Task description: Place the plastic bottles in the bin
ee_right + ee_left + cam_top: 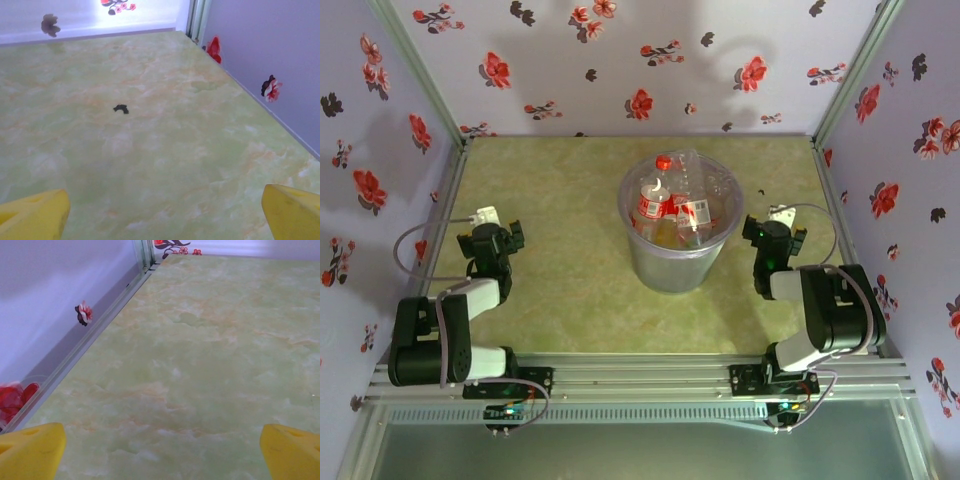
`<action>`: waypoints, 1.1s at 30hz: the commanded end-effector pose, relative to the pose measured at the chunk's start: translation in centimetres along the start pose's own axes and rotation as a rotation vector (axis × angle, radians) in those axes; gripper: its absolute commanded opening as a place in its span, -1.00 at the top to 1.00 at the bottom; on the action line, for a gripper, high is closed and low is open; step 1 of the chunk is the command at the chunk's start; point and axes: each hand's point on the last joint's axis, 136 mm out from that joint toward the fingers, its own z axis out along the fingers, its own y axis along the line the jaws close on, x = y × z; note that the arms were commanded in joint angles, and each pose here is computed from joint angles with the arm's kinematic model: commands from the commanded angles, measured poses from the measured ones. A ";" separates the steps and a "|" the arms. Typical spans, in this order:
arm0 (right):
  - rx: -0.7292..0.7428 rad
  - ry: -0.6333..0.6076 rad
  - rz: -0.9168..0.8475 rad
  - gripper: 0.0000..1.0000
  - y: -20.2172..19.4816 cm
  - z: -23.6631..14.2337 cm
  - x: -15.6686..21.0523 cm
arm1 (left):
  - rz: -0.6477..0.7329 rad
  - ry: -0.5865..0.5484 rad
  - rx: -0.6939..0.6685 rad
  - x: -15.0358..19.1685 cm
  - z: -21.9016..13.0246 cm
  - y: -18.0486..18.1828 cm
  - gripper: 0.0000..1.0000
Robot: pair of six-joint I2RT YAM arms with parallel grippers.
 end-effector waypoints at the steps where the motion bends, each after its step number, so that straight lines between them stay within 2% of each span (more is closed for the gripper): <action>1: -0.019 -0.028 0.026 -0.99 0.2 0.1 0.0 | -0.023 -0.064 0.048 -1.3 -0.6 -0.4 -0.99; 3: -0.021 0.006 0.028 -0.99 0.1 0.3 0.4 | -0.046 -0.120 0.145 -1.9 -0.8 -2.0 -0.99; 4: -0.018 -0.023 0.038 -0.99 0.1 0.4 0.0 | -0.040 -0.115 0.155 -1.9 -0.4 -2.5 -0.99; 7: -0.010 0.000 0.039 -0.99 -0.1 0.3 0.2 | -0.024 -0.065 0.149 -1.1 1.3 -3.2 -0.99; 13: -0.007 -0.007 0.043 -0.99 -0.2 0.4 0.1 | 0.022 -0.058 0.181 0.2 2.0 -4.7 -0.99; 33: -0.014 0.010 0.052 -0.99 -0.3 0.7 0.3 | 0.022 -0.062 0.183 0.3 1.9 -4.8 -0.99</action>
